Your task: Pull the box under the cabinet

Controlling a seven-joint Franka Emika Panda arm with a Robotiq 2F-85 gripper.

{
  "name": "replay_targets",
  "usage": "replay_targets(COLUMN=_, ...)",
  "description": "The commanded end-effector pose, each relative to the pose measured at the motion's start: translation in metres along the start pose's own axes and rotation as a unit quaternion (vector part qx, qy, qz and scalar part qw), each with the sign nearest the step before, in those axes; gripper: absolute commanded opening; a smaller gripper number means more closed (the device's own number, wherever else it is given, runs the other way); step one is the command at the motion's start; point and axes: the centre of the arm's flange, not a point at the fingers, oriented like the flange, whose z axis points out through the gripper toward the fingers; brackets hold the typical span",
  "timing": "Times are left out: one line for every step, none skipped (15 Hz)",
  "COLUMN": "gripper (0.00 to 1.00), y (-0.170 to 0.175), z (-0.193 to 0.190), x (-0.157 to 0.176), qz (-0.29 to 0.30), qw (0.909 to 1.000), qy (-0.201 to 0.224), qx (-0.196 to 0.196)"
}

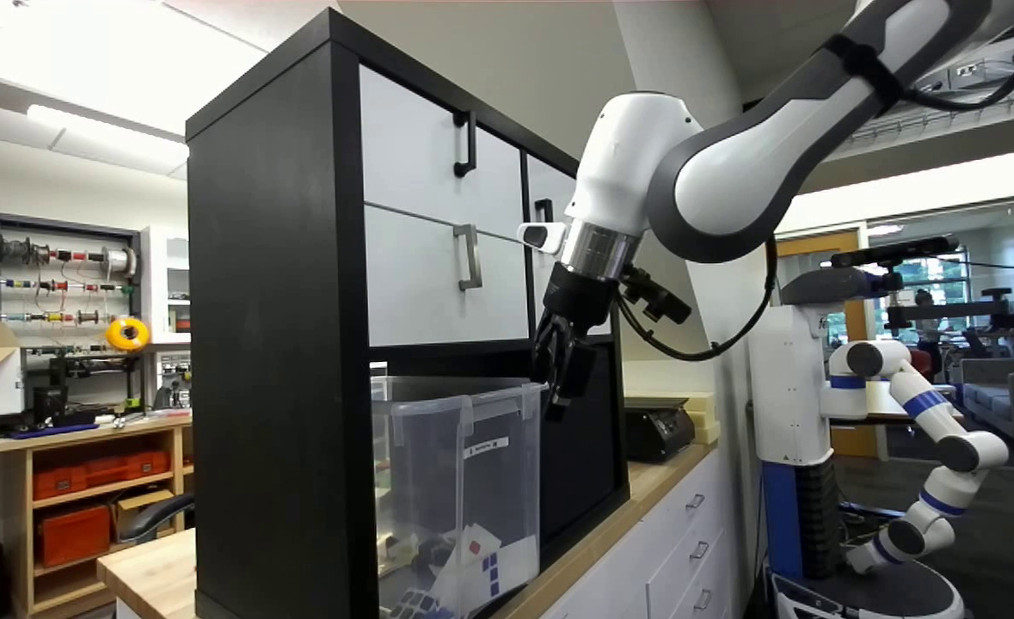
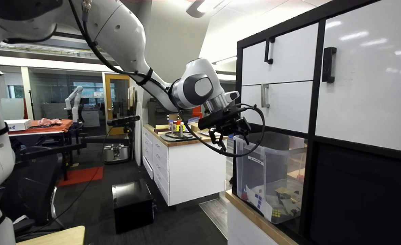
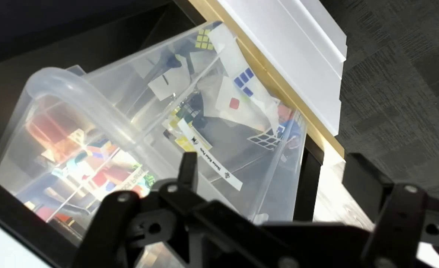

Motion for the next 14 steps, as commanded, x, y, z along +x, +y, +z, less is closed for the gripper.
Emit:
replay_targets(gripper=1.00, y=0.009, z=0.002, x=0.014, qz=-0.033, qw=0.9990, qy=0.021, qx=-0.023)
replay_targets(gripper=1.00, y=0.010, z=0.003, x=0.017, qz=-0.039, qw=0.9985, qy=0.026, qx=-0.028)
replay_targets(gripper=1.00, y=0.011, z=0.004, x=0.019, qz=-0.044, qw=0.9981, qy=0.030, qx=-0.031)
replay_targets(gripper=1.00, y=0.012, z=0.007, x=0.021, qz=-0.050, qw=0.9975, qy=0.036, qx=-0.035)
replay_targets(gripper=1.00, y=0.013, z=0.010, x=0.023, qz=-0.055, qw=0.9969, qy=0.040, qx=-0.038)
replay_targets(gripper=1.00, y=0.014, z=0.014, x=0.024, qz=-0.062, qw=0.9963, qy=0.045, qx=-0.040)
replay_targets(gripper=1.00, y=0.016, z=0.018, x=0.026, qz=-0.067, qw=0.9956, qy=0.049, qx=-0.042)
replay_targets(gripper=1.00, y=0.017, z=0.023, x=0.028, qz=-0.073, qw=0.9950, qy=0.052, qx=-0.045)
replay_targets(gripper=1.00, y=0.018, z=0.027, x=0.029, qz=-0.078, qw=0.9942, qy=0.056, qx=-0.047)
replay_targets(gripper=1.00, y=0.019, z=0.031, x=0.031, qz=-0.085, qw=0.9934, qy=0.058, qx=-0.050)
replay_targets(gripper=1.00, y=0.019, z=0.034, x=0.032, qz=-0.091, qw=0.9926, qy=0.061, qx=-0.052)
replay_targets(gripper=1.00, y=0.021, z=0.037, x=0.034, qz=-0.098, qw=0.9915, qy=0.065, qx=-0.056)
replay_targets(gripper=1.00, y=0.021, z=0.040, x=0.035, qz=-0.102, qw=0.9908, qy=0.066, qx=-0.058)
replay_targets(gripper=1.00, y=0.022, z=0.042, x=0.037, qz=-0.107, qw=0.9900, qy=0.069, qx=-0.061)
